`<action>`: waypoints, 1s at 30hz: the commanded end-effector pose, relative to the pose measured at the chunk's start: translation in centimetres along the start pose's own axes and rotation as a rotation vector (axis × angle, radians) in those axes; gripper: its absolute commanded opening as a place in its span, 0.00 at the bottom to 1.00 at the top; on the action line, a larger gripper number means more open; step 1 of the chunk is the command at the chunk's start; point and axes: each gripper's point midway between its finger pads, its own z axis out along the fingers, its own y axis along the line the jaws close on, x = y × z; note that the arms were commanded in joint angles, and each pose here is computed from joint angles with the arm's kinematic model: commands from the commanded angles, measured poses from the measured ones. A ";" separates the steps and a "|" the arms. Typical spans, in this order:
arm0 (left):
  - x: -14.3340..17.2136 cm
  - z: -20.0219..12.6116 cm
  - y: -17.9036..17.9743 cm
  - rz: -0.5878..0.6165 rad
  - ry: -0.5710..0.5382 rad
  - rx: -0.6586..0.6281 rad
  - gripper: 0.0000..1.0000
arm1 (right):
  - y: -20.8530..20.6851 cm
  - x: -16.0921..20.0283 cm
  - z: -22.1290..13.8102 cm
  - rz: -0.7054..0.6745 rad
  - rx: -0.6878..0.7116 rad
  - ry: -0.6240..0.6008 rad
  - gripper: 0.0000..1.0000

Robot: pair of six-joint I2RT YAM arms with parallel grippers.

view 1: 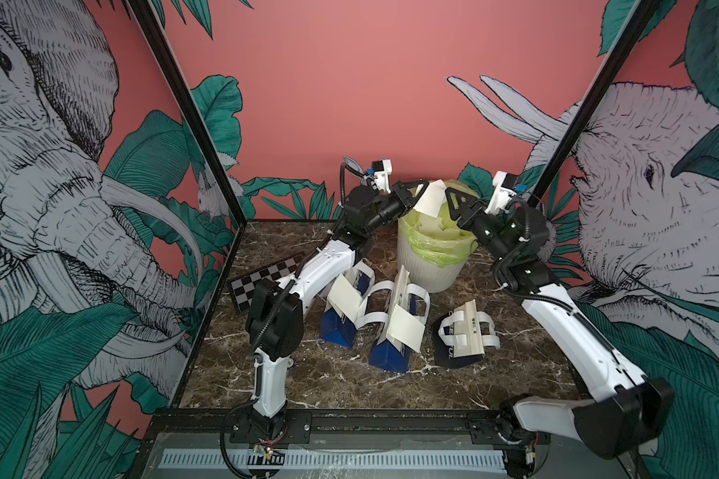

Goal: Shred takeout receipts and throw away
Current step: Shred the takeout receipt.

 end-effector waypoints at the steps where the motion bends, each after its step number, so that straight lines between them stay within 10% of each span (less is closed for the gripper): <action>1: -0.8 -2.3 -6.8 0.444 0.129 0.038 0.00 | 2.2 -1.3 -3.1 -0.484 -0.048 -0.009 0.70; 11: 3.4 -6.6 -13.9 0.969 0.258 0.245 0.00 | 6.6 -0.7 -6.0 -0.810 -0.261 0.116 0.79; 25: 6.5 -8.7 -16.9 1.093 0.353 0.341 0.00 | 9.8 -1.2 -6.4 -0.844 -0.400 0.124 0.81; 30: 6.5 -8.8 -17.3 1.102 0.345 0.347 0.00 | 10.9 0.2 -5.8 -0.875 -0.454 0.188 0.67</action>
